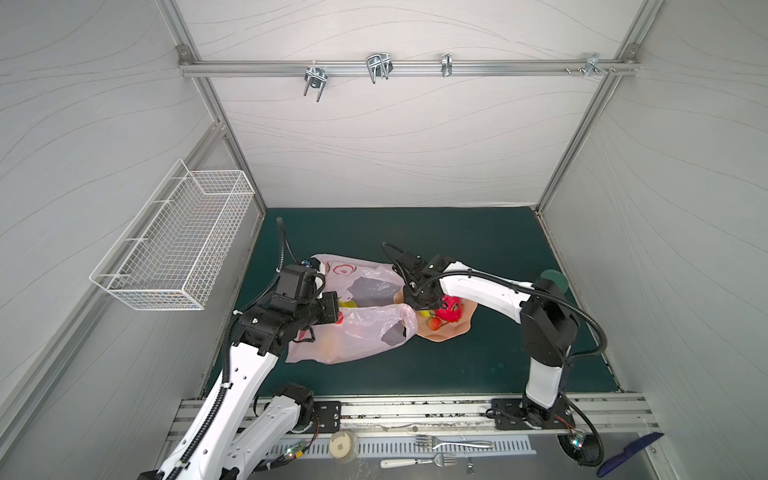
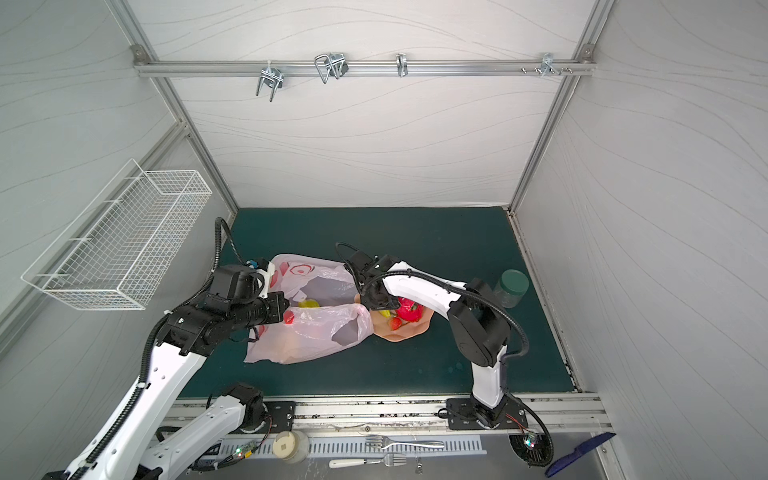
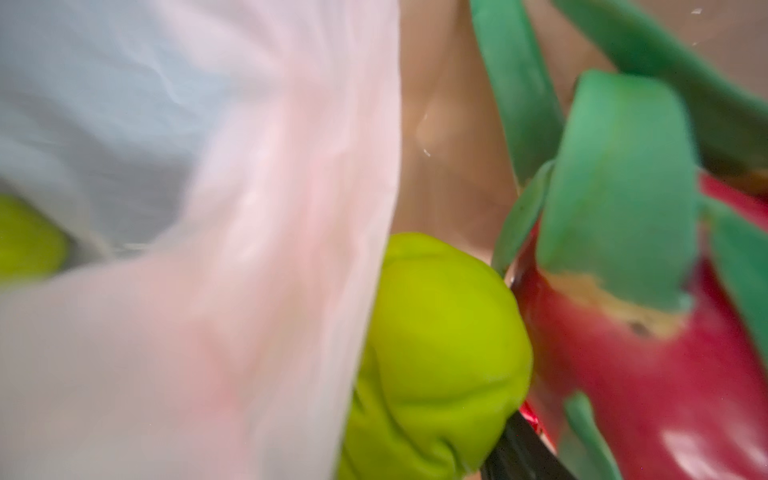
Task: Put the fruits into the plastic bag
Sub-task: 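Lower the right gripper onto the green apple and close on it, then lift the green apple and carry it into the bag mouth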
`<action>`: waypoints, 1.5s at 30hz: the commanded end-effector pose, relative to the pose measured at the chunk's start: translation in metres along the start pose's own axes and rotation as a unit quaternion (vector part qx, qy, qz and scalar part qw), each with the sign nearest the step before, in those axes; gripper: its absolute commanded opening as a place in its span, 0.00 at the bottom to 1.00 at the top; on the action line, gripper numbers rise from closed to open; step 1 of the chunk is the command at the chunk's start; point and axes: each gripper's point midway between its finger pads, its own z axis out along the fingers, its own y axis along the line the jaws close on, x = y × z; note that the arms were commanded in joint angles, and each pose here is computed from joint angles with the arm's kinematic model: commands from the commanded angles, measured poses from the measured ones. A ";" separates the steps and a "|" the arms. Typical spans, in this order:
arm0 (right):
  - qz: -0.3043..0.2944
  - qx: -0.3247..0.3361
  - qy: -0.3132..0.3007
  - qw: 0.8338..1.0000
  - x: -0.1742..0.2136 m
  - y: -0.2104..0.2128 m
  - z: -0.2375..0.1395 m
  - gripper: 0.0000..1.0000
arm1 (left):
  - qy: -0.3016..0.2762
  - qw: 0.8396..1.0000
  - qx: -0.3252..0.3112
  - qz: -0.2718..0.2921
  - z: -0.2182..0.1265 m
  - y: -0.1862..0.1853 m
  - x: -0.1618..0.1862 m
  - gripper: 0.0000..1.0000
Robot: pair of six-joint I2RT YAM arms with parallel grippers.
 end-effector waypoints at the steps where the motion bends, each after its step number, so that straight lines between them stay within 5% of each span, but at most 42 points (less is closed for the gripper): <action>1: 0.019 -0.030 -0.022 0.999 -0.006 0.002 -0.025 0.41 | -0.016 1.000 0.008 0.009 -0.009 -0.005 -0.008 0.00; 12: 0.093 -0.119 0.019 0.988 0.011 0.007 -0.036 0.37 | -0.013 1.000 0.013 0.008 -0.008 -0.007 -0.009 0.00; 19: 0.194 -0.237 0.058 0.950 0.021 0.024 -0.041 0.36 | -0.013 1.000 0.015 0.006 -0.008 -0.008 -0.009 0.00; 29: 0.256 -0.349 0.095 0.896 0.028 0.054 -0.046 0.35 | -0.014 1.000 0.021 0.006 -0.007 -0.011 -0.011 0.00; 45: 0.257 -0.385 0.130 0.877 0.027 0.082 -0.042 0.35 | -0.011 1.000 0.024 0.005 -0.006 -0.014 -0.014 0.00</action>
